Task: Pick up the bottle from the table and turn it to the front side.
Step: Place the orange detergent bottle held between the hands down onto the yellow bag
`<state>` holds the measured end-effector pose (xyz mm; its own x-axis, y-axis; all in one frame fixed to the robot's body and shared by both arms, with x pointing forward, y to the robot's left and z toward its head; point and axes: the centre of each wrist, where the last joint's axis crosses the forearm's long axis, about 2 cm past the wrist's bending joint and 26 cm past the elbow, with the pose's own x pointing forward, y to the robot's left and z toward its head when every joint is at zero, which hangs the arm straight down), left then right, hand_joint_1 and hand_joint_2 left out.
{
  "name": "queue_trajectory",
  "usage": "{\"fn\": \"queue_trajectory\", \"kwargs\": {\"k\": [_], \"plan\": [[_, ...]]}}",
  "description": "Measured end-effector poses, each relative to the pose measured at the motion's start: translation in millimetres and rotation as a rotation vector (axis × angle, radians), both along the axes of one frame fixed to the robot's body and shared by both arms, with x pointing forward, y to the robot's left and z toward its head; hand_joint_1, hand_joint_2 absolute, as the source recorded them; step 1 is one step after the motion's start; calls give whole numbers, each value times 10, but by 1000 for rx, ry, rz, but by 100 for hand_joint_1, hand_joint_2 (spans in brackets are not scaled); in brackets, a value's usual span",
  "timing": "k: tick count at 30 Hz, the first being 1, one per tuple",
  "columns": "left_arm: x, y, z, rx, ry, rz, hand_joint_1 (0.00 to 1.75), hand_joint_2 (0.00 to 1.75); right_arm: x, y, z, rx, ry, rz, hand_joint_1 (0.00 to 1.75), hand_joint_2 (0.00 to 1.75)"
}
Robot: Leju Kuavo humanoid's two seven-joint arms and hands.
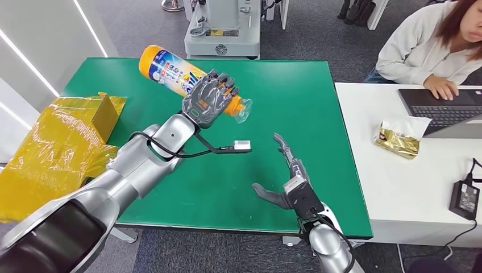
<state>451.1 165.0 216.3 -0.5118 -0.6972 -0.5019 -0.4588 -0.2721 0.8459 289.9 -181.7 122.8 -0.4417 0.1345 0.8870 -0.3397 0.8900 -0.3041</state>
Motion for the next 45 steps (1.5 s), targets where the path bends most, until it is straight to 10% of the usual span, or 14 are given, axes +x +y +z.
{"fn": "queue_trajectory", "kwargs": {"k": [12,29,45], "plan": [[-189,1105,-828,224,262,459,175,175,-227,-22,-5,-13,-25,-9,0,175],[-383,1770,-1110,339,387,744,175,175,-199,2,29,-39,-32,37,0,175],[-417,1769,-1159,-416,747,855,175,175,-243,50,105,-30,-43,48,0,175]]}}
